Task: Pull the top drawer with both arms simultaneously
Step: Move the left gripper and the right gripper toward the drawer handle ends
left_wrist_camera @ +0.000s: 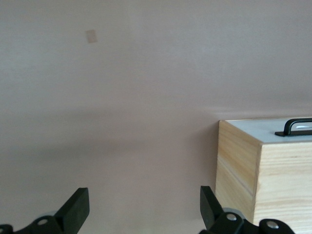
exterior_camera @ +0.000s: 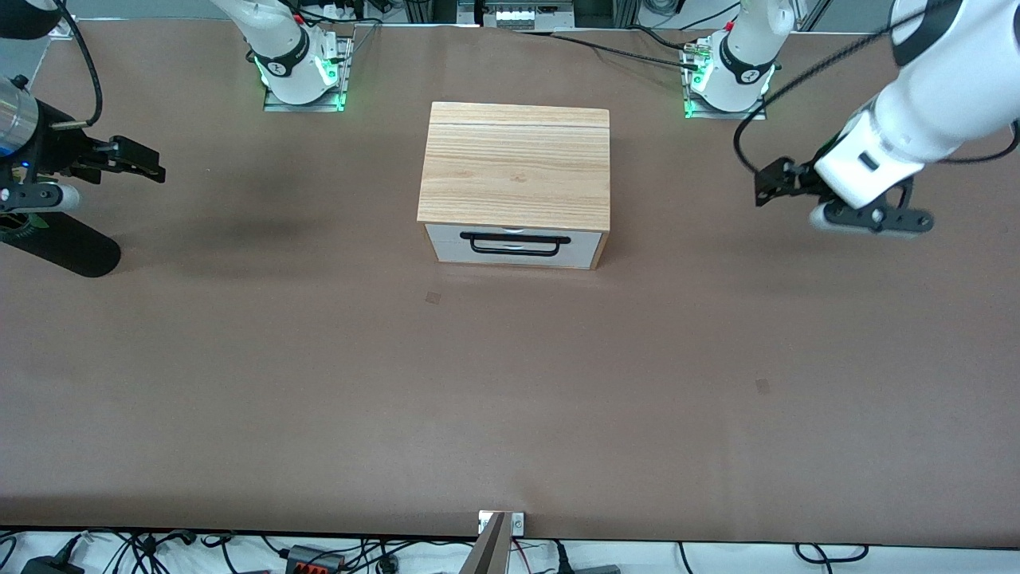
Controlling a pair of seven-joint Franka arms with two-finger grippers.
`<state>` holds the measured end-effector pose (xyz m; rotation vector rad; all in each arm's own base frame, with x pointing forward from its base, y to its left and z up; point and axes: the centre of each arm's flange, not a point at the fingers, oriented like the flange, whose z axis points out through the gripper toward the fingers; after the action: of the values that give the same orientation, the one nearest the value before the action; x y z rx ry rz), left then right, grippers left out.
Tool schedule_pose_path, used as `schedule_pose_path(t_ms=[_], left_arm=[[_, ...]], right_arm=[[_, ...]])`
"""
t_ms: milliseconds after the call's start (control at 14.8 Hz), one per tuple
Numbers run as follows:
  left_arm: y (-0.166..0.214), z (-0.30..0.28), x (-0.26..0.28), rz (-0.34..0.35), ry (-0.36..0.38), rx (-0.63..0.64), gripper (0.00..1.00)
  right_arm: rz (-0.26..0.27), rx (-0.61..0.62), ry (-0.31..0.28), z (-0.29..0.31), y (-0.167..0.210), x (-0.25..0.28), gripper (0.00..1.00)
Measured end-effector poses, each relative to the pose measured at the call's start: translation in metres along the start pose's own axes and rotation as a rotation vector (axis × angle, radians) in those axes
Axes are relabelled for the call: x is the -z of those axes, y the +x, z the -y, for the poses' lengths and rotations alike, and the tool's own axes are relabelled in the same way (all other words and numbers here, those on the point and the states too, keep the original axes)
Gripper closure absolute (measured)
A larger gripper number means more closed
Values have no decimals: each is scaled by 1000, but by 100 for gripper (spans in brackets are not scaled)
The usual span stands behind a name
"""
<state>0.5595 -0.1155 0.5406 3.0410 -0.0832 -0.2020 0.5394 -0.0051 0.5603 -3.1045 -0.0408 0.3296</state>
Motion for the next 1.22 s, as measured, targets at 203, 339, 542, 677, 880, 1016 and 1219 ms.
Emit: schedule_pose_path(t_ms=[203, 339, 542, 677, 880, 1016, 1219], left_arm=[[23, -12, -23, 42, -76, -8, 0], [37, -17, -39, 53, -159, 6, 0], [59, -20, -68, 56, -274, 34, 0], [72, -27, -87, 42, -338, -15, 0], [89, -40, -128, 67, -564, -85, 0], [103, -41, -161, 58, -658, -133, 0], [113, -48, -202, 43, -842, -183, 0]], right_arm=[[35, 0, 6, 0, 11, -17, 0], [50, 9, 40, 6, 16, -24, 0], [109, 31, 269, 40, 34, -52, 0], [168, 23, 471, 63, 57, -84, 0], [189, 12, 652, 94, 93, -132, 0], [165, 88, 751, 124, 109, -159, 0], [72, 192, 959, 151, 129, -212, 0]])
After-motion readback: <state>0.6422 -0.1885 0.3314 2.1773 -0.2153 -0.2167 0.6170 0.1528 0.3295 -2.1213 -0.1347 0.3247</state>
